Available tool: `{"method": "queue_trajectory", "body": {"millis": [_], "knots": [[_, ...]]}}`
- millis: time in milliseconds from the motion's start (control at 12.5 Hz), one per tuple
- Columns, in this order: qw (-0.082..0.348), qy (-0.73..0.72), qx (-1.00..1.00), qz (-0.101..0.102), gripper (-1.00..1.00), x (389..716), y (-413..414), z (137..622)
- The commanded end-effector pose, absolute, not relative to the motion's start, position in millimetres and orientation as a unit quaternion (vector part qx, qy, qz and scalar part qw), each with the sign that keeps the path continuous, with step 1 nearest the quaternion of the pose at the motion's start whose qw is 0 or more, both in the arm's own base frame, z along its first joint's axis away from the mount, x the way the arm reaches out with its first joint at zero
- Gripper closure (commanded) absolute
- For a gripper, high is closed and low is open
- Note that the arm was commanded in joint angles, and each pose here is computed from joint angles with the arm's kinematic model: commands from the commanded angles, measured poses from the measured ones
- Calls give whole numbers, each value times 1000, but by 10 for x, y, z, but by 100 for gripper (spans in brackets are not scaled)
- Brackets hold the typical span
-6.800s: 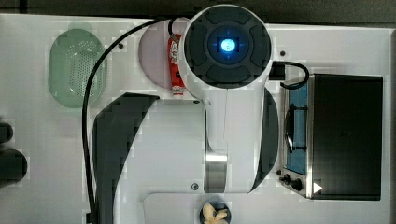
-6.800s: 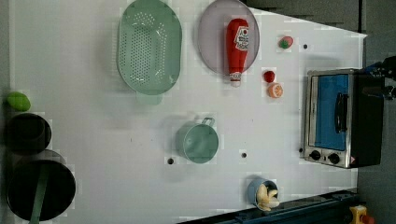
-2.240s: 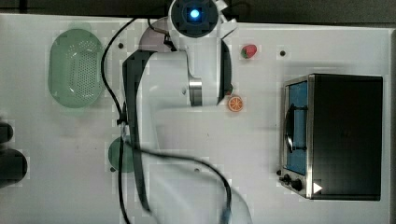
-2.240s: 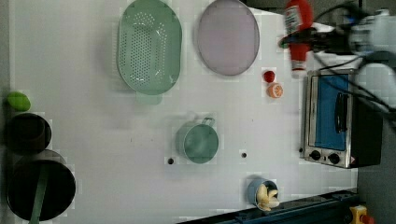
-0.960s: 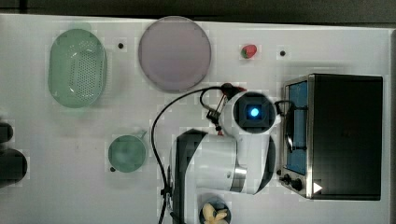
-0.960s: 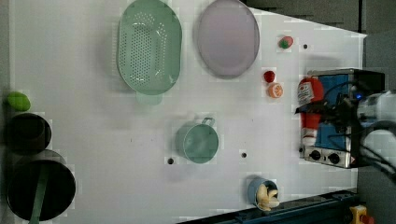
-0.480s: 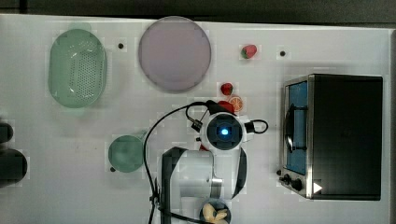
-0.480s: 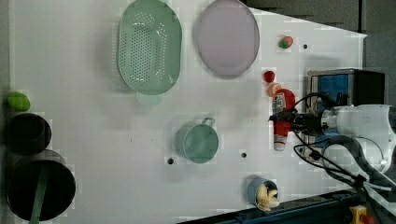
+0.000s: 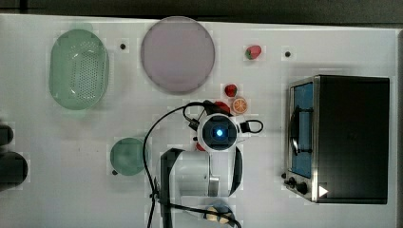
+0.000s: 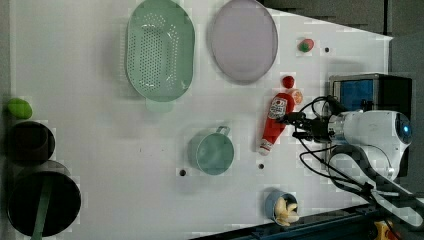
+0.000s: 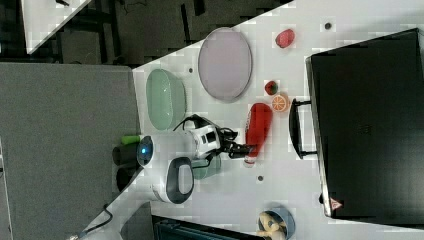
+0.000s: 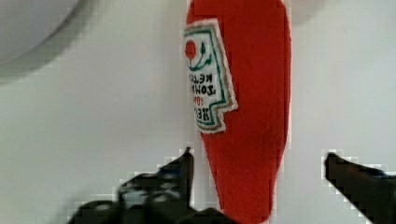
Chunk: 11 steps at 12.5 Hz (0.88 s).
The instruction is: Pick ketchup from plate and place it on table.
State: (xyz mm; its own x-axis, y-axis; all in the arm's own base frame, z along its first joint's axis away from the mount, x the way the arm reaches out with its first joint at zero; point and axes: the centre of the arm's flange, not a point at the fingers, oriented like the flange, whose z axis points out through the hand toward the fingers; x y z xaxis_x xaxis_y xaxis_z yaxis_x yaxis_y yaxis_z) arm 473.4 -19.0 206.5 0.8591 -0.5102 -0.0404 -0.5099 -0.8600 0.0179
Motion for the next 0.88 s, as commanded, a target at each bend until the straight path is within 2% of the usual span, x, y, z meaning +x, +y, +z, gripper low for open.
{"method": "queue_trajectory", "body": {"millis": [80, 240, 400, 880], "knots": [[-6, -286, 958, 20, -100, 4895, -187, 2387], [-12, -288, 956, 55, -100, 5017, -205, 2769], [-15, -310, 948, 74, -100, 5131, -233, 3260], [1, -398, 917, 36, -100, 5323, -247, 4683]]}}
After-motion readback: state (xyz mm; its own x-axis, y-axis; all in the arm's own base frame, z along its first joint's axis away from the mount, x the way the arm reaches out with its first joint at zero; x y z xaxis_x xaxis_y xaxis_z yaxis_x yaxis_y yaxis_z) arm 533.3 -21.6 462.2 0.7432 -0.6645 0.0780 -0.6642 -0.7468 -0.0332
